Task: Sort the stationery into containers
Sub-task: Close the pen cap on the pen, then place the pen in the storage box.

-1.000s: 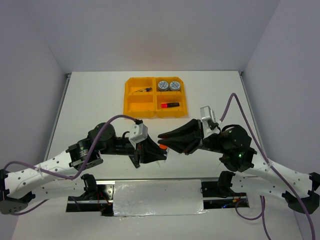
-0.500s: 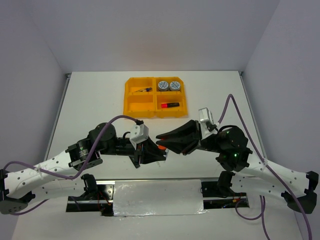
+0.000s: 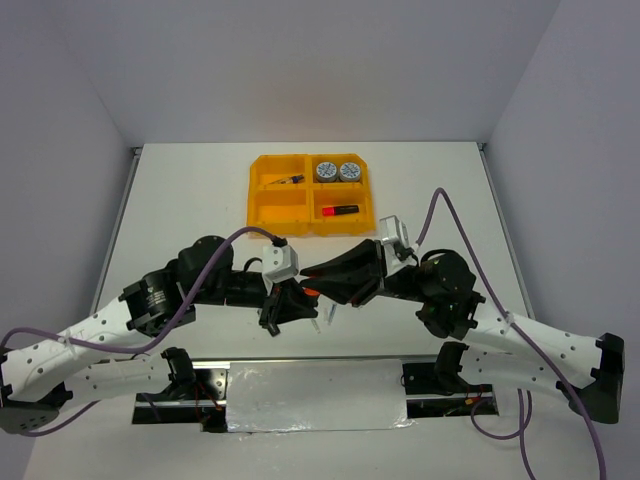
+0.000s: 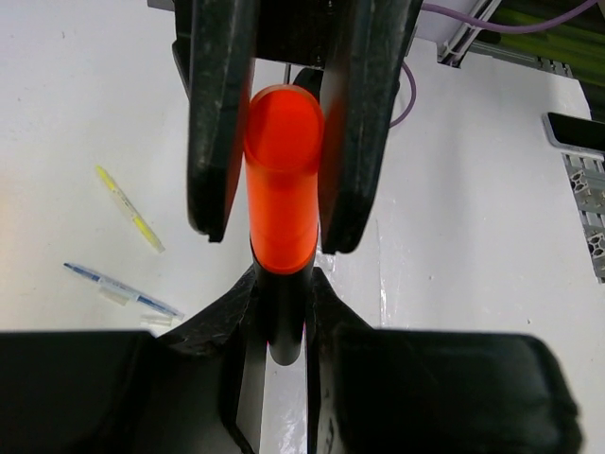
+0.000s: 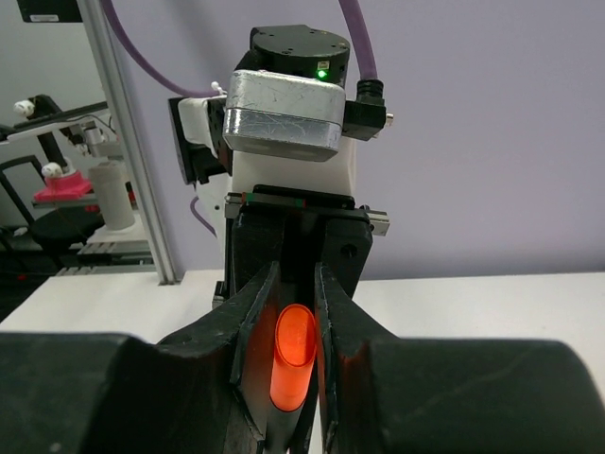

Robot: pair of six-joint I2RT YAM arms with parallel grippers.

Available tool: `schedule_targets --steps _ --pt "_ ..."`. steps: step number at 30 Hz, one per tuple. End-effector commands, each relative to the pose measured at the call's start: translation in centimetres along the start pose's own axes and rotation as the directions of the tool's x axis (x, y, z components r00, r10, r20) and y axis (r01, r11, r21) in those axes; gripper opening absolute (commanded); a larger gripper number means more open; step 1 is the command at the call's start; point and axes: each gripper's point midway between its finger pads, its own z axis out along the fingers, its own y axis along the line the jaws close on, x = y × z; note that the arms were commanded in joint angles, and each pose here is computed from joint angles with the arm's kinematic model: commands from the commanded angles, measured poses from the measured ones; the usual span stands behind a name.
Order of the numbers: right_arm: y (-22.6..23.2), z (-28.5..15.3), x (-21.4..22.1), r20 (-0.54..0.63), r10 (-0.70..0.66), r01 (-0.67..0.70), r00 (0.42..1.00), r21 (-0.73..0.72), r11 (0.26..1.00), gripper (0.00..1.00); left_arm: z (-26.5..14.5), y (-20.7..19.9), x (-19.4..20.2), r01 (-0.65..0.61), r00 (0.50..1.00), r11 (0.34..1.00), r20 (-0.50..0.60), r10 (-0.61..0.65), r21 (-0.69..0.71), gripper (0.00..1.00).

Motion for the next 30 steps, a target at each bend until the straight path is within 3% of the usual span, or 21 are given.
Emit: schedule_targets --steps 1,8,10,14,23,26,30 --pt "1.9 -2.6 10.6 -0.347 0.208 -0.233 0.914 -0.03 0.972 0.09 -3.4 -1.0 -13.7 -0.206 0.868 0.974 0.442 0.226 -0.093 0.0" --pt "2.3 -3.1 13.0 -0.394 0.262 -0.298 0.881 -0.032 0.954 0.1 -4.9 -0.3 -15.3 -0.201 0.838 0.973 0.494 0.233 -0.117 0.0" --pt "2.3 -3.3 13.2 -0.386 0.265 -0.301 0.884 -0.035 0.953 0.14 -4.7 -0.4 -15.2 -0.207 0.843 0.972 0.485 0.233 -0.108 0.0" --pt "2.1 -2.4 10.3 -0.324 0.254 -0.278 0.912 -0.031 0.96 0.28 -3.4 -0.7 -13.5 -0.234 0.861 0.971 0.453 0.23 -0.047 0.0" --pt "-2.2 -0.7 0.1 -0.091 0.17 -0.15 0.981 0.198 0.969 0.42 -1.0 -0.6 -6.6 -0.196 0.915 0.978 0.371 0.156 0.073 0.0" --pt "-2.1 -0.8 -2.7 -0.033 0.135 -0.127 0.99 0.181 0.975 0.39 -0.4 -0.2 -5.3 -0.163 0.928 0.983 0.351 0.126 0.079 0.0" --pt "-1.4 -0.4 -3.2 -0.033 0.131 -0.126 0.991 0.137 0.983 0.31 -0.5 0.0 -5.3 -0.137 0.922 0.988 0.373 0.102 0.068 0.0"
